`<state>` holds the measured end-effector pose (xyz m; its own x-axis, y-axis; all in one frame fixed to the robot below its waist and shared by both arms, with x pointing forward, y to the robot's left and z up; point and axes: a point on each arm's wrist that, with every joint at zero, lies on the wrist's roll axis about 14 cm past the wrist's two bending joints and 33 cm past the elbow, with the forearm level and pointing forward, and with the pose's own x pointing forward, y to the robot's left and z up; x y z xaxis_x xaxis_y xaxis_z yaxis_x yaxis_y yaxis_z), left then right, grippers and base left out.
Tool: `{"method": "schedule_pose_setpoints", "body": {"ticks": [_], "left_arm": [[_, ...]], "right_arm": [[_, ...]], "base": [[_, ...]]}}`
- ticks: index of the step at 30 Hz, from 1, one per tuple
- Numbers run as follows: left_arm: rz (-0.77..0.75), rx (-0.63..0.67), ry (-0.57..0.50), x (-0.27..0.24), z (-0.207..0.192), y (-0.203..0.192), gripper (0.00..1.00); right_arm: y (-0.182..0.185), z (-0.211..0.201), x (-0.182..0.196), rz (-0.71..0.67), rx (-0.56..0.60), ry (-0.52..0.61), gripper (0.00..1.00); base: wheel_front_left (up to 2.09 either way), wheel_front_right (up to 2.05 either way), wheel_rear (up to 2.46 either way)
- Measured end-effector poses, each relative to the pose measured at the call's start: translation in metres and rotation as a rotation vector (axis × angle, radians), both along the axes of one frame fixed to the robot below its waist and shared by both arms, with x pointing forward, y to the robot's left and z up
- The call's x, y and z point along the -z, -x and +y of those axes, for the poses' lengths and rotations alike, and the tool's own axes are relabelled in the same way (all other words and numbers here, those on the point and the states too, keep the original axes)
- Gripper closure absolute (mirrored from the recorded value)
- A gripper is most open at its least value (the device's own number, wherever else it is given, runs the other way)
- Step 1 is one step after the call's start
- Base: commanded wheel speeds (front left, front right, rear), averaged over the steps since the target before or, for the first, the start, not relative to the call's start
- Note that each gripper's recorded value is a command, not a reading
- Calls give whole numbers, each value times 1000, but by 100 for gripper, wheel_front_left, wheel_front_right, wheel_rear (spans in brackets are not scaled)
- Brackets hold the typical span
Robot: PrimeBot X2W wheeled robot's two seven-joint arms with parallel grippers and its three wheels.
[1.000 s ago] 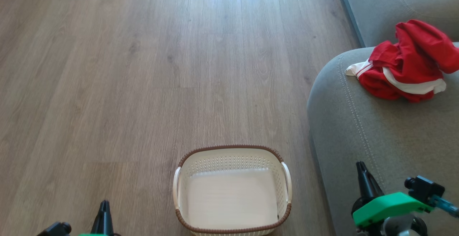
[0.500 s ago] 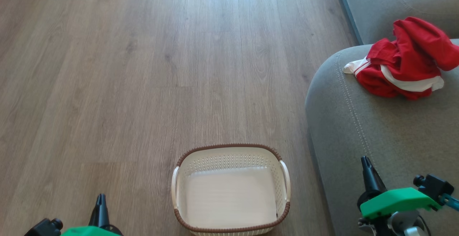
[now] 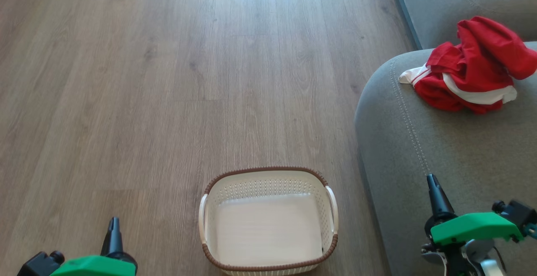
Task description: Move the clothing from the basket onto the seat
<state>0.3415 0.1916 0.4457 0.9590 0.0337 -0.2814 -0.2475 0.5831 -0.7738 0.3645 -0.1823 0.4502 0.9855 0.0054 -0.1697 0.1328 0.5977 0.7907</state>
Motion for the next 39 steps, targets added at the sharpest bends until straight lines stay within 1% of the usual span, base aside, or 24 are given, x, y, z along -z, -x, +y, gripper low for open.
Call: {"method": "schedule_pose_setpoints", "body": {"ticks": [7, 27, 39], "left_arm": [[4, -8, 80, 0, -3, -2, 100], [-54, -36, 300, -14, -4, -15, 100], [-99, -37, 413, -27, -6, -24, 100]], "right_arm": [[0, -4, -1, 2, 22, -78, 100], [-4, -10, -8, -15, 67, -301, 100], [-7, -15, -15, -39, 90, -426, 100]], "base": [[0, 0, 0], [0, 0, 0], [0, 0, 0]]}}
